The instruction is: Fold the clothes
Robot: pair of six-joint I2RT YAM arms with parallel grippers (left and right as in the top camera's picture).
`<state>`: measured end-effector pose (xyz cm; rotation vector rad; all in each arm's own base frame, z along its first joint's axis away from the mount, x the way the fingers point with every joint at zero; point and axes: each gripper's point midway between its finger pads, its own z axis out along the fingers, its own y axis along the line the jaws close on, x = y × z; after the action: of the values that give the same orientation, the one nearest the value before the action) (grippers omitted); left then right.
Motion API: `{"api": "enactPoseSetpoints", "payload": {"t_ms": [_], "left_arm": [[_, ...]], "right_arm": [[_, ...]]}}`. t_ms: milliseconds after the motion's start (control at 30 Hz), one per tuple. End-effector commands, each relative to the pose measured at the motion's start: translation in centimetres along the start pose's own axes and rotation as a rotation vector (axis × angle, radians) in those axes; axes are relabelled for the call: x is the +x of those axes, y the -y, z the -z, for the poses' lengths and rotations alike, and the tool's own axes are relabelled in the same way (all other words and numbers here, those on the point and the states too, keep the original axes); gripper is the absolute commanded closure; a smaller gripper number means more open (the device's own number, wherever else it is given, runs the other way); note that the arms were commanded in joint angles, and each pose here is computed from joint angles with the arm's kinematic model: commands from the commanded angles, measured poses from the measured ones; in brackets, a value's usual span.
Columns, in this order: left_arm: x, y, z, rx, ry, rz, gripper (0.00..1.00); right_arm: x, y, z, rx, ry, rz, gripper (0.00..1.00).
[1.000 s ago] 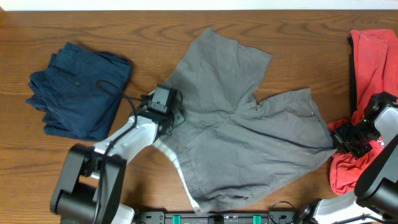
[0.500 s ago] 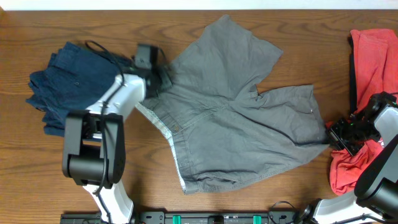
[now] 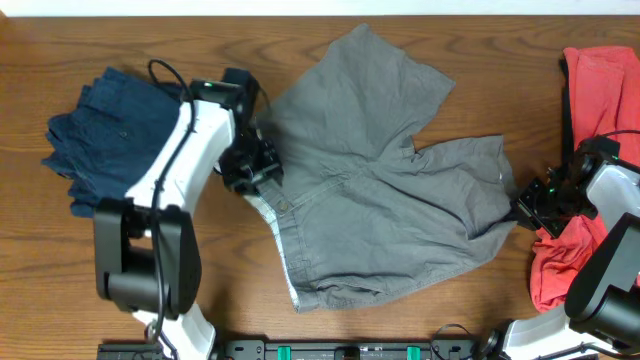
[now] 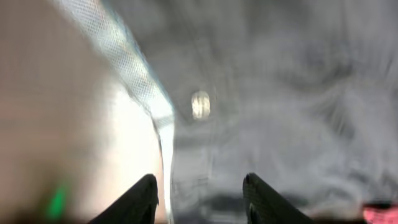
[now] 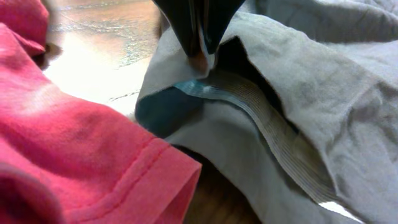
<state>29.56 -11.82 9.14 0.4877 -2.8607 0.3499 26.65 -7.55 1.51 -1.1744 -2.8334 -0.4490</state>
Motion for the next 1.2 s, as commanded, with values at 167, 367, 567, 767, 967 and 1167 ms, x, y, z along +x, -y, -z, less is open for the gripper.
{"api": "enactPoseSetpoints", "payload": {"t_ms": [167, 367, 567, 767, 967, 1167], "left_arm": [[7.8, 1.0, 2.5, -0.078, 0.12, 0.108, 0.53], [13.2, -0.7, 0.7, -0.141, 0.202, 0.345, 0.52], [17.2, -1.2, -4.3, -0.13, 0.207, 0.539, 0.3], [19.9, 0.6, -8.2, -0.056, 0.111, 0.526, 0.3], [21.7, -0.6, -9.6, -0.097, 0.115, 0.726, 0.27], [20.1, -0.8, -11.5, -0.034, 0.185, 0.739, 0.27]], "right_arm": [[-0.3, 0.0, 0.3, 0.017, 0.017, 0.029, 0.99], [-0.3, 0.0, 0.3, 0.018, 0.016, 0.029, 0.98], [-0.2, 0.0, 0.3, 0.018, 0.013, 0.029, 0.98], [-0.1, 0.0, 0.3, 0.019, 0.01, 0.027, 0.98], [-0.1, 0.0, 0.3, 0.02, 0.007, 0.026, 0.98], [-0.1, 0.0, 0.3, 0.016, 0.006, 0.026, 0.98]]}}
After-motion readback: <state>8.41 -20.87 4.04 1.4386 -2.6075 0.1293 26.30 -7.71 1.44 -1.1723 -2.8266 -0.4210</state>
